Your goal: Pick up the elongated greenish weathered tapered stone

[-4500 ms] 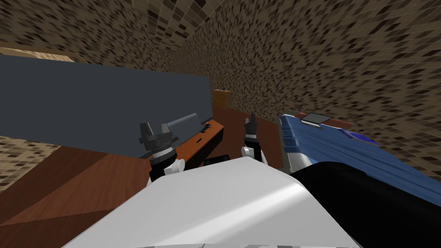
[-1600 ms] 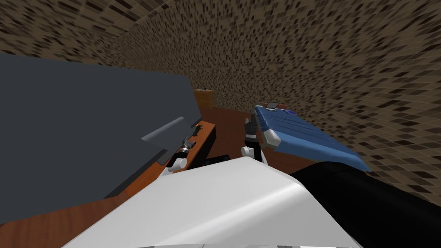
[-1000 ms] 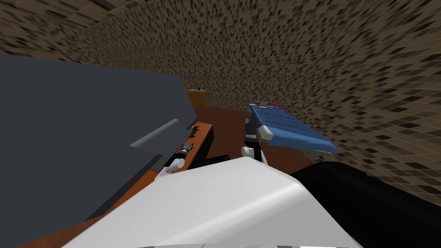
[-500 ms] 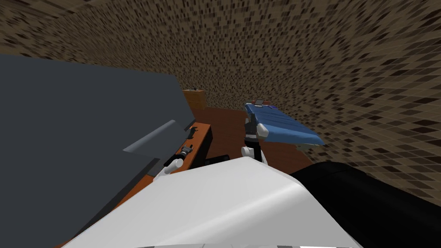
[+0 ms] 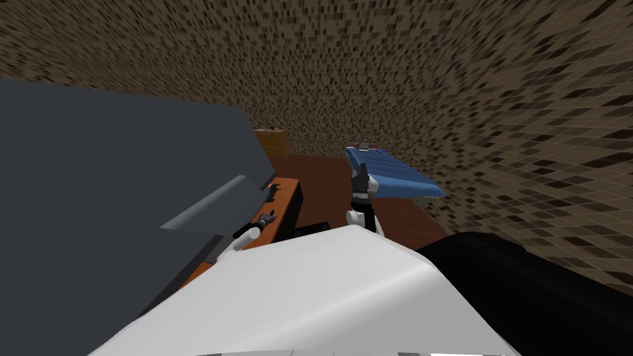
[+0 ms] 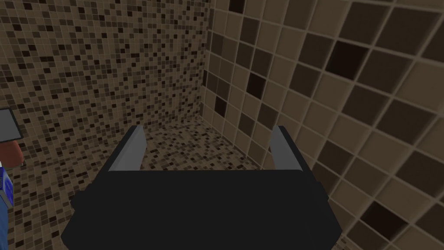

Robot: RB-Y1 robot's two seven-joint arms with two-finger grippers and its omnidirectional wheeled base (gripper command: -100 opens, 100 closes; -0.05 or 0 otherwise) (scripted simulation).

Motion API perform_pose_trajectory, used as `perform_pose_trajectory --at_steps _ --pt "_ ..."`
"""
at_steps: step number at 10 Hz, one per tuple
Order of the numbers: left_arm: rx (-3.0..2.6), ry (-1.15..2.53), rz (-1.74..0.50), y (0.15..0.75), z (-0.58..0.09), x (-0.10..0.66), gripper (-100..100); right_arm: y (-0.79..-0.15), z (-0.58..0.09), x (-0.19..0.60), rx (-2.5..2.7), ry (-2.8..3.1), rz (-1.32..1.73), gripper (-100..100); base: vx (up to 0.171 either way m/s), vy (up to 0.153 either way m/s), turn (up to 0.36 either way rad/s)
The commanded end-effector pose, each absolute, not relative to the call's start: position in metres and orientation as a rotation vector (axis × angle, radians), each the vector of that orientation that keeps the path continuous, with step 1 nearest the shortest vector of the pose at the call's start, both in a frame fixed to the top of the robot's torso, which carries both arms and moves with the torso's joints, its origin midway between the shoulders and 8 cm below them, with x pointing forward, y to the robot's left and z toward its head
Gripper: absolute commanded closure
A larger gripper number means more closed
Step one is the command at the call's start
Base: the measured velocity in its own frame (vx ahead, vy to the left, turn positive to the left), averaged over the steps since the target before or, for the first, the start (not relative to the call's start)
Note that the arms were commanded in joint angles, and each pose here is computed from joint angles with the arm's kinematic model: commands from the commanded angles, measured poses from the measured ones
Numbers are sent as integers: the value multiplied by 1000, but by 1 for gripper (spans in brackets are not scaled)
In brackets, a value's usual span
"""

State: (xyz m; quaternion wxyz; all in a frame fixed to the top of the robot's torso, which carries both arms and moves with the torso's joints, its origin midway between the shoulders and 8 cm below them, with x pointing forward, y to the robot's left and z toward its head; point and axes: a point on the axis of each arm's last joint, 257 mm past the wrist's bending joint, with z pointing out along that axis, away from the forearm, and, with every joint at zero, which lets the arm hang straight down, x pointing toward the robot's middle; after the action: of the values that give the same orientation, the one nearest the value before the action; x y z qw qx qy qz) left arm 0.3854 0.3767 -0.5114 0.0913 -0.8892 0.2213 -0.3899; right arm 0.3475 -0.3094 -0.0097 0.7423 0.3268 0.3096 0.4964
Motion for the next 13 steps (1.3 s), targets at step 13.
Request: perform_pose_trajectory --at_steps 13 --pt "-3016 188 -864 418 -566 331 -100 -309 -10 347 716 678 1088 0 -10 38 -143"
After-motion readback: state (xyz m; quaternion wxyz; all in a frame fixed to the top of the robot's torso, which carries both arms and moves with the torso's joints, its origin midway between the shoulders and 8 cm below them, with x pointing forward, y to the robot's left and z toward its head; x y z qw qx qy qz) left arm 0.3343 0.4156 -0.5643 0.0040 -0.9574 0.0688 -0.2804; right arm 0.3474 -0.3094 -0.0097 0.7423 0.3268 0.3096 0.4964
